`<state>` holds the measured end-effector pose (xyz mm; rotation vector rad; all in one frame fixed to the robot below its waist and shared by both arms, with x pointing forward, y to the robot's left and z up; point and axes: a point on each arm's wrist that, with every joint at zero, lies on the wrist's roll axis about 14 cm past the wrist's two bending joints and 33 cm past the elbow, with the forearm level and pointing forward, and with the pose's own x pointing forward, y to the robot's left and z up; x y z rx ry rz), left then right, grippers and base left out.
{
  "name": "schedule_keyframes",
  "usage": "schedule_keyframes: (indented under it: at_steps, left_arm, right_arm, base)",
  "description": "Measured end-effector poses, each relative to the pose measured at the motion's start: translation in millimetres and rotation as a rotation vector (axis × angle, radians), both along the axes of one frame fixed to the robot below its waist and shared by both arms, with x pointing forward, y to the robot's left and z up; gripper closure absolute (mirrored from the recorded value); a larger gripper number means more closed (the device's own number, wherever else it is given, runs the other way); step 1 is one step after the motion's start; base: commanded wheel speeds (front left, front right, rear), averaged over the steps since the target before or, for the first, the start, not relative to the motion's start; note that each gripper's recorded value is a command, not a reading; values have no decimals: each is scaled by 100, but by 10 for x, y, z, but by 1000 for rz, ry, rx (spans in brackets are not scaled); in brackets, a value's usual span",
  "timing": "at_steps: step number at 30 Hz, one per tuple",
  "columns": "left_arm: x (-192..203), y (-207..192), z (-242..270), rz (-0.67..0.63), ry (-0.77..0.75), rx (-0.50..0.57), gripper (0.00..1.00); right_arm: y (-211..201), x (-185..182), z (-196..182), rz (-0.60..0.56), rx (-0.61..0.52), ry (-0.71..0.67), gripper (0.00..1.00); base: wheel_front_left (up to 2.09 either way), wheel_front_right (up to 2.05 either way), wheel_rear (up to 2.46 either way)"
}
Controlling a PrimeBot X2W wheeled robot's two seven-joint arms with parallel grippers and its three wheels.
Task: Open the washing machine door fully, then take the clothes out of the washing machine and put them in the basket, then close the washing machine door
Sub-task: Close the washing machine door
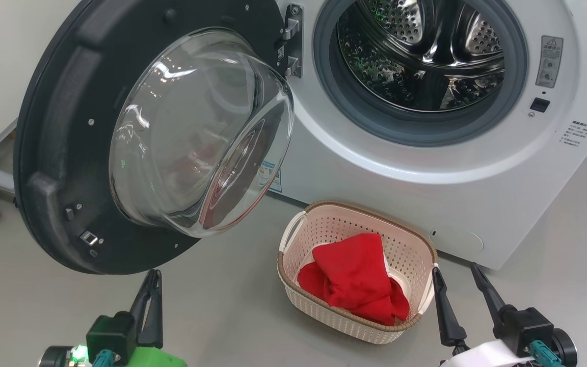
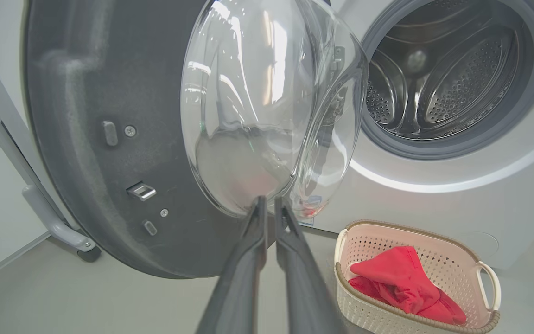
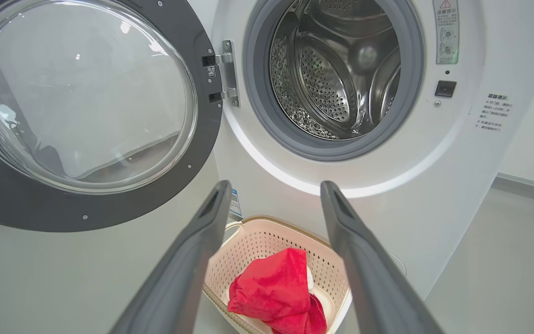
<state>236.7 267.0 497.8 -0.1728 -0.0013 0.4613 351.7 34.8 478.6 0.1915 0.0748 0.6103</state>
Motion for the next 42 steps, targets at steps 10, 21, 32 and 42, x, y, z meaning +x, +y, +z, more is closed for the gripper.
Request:
schedule_keyframes:
  at_steps: [10, 21, 32, 42]
  left_arm:
    - [24, -19, 105, 3, -60, -47, 100]
    - [4, 114, 497, 14, -371, -381, 100]
    - [5, 413, 1097, 5, -719, -620, 100]
    - [-244, 1132, 1537, 133, -879, -501, 100]
  right_arm:
    - [11, -6, -4, 4, 0, 2, 0]
    - [25, -6, -17, 8, 0, 6, 0]
    - [33, 25, -64, 8, 5, 22, 0]
    - [52, 121, -91, 18, 3, 17, 0]
  base:
    - [0, 0, 0]
    - [0, 0, 0]
    - [0, 0, 0]
    - [0, 0, 0]
